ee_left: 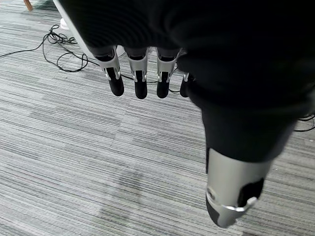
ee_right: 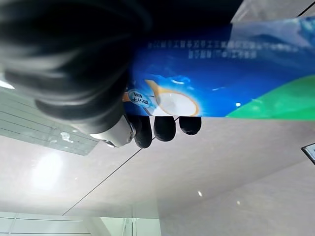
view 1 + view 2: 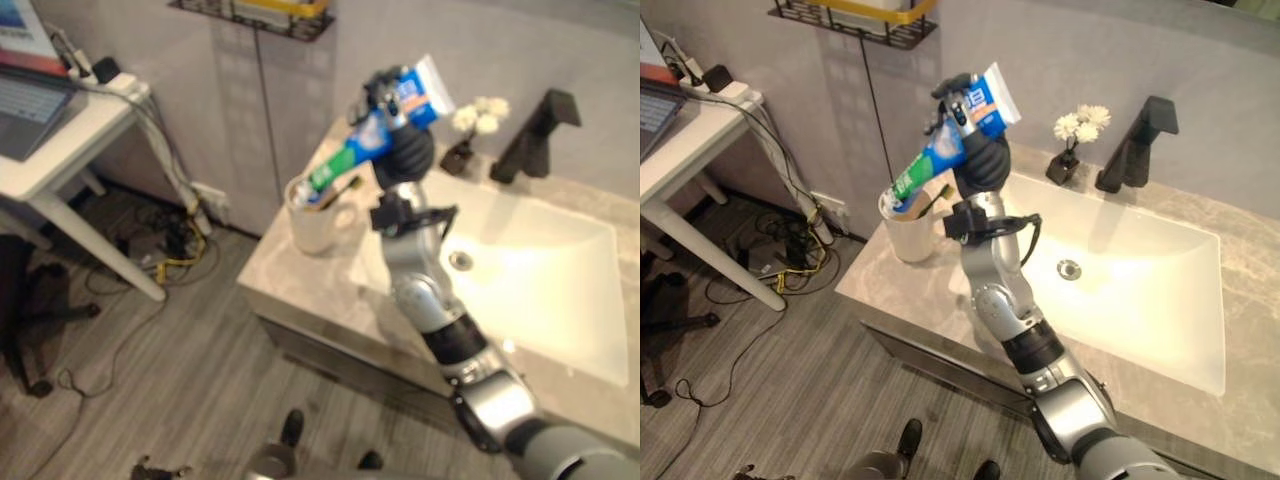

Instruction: Put brush and paste in cup on sink, flatten towel.

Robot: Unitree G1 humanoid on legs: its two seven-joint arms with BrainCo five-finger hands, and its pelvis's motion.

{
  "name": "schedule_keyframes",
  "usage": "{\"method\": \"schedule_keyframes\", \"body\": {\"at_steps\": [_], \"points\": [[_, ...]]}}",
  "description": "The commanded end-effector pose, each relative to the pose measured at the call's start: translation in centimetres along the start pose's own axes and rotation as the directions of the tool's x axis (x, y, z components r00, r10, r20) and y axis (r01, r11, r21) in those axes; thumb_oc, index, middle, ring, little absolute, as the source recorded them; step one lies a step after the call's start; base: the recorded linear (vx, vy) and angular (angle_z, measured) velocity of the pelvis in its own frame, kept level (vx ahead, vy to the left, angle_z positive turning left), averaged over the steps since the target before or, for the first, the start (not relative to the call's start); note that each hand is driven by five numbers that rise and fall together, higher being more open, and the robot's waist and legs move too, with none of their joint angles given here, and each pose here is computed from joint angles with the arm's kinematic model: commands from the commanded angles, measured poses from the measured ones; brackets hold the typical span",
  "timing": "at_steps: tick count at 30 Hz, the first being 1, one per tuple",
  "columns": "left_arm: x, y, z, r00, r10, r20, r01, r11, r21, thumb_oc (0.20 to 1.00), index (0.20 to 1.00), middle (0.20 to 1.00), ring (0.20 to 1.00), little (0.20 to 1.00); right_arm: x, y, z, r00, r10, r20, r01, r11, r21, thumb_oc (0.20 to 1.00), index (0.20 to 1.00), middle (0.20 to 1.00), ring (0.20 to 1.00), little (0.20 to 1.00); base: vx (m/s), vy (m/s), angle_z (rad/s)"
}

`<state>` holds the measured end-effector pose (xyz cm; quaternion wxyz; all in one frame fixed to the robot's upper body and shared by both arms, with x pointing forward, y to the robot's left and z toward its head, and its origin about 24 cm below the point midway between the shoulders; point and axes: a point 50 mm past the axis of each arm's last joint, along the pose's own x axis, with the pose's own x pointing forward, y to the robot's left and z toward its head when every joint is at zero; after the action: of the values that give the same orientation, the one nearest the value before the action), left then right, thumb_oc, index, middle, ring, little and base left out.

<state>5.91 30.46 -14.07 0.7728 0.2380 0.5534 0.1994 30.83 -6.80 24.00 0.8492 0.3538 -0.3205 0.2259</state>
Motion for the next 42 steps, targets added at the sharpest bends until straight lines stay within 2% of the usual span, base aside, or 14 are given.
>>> {"method": "schedule_keyframes", "body": {"at_steps": [1, 9, 24, 31, 42], "points": [[0.5, 1.7, 0.4, 0.999, 0.043, 0.015, -0.044, 0.997, 0.069, 1.0, 1.0, 1.0, 1.0, 1.0, 1.5, 1.3, 1.6, 0.99, 0.078, 0.115, -0.071, 0.995, -0.07, 0.2, 0.2, 0.2, 0.2, 0.2, 0.04, 0.03, 0.15], [0.4, 1.0, 0.7, 0.999, 0.017, 0.031, -0.02, 0.996, 0.088, 1.0, 1.0, 1.0, 1.0, 1.0, 1.4, 1.0, 1.1, 0.994, 0.078, 0.082, -0.069, 0.992, -0.105, 0.2, 0.2, 0.2, 0.2, 0.2, 0.02, 0.028, 0.01], [0.3, 0.1, 0.7, 0.999, -0.018, 0.042, 0.013, 0.994, 0.111, 1.0, 1.0, 1.0, 1.0, 1.0, 1.4, 0.3, 1.2, 0.993, 0.112, 0.041, -0.094, 0.947, -0.306, 0.2, 0.2, 0.2, 0.2, 0.2, 0.0, 0.003, 0.0], [0.2, 0.0, 0.9, 0.998, -0.019, 0.055, 0.013, 0.994, 0.109, 1.0, 1.0, 1.0, 1.0, 1.0, 1.5, 0.9, 0.9, 0.984, 0.179, -0.007, -0.165, 0.892, -0.42, 0.2, 0.2, 0.2, 0.2, 0.2, 0.0, 0.005, -0.01], [0.2, -0.3, 1.3, 0.997, -0.03, 0.075, 0.022, 0.994, 0.105, 1.0, 1.0, 1.0, 1.0, 1.0, 1.8, 1.2, -0.1, 0.976, 0.207, -0.07, -0.215, 0.847, -0.487, 0.2, 0.2, 0.2, 0.2, 0.2, 0.0, 0.003, -0.01]]}}
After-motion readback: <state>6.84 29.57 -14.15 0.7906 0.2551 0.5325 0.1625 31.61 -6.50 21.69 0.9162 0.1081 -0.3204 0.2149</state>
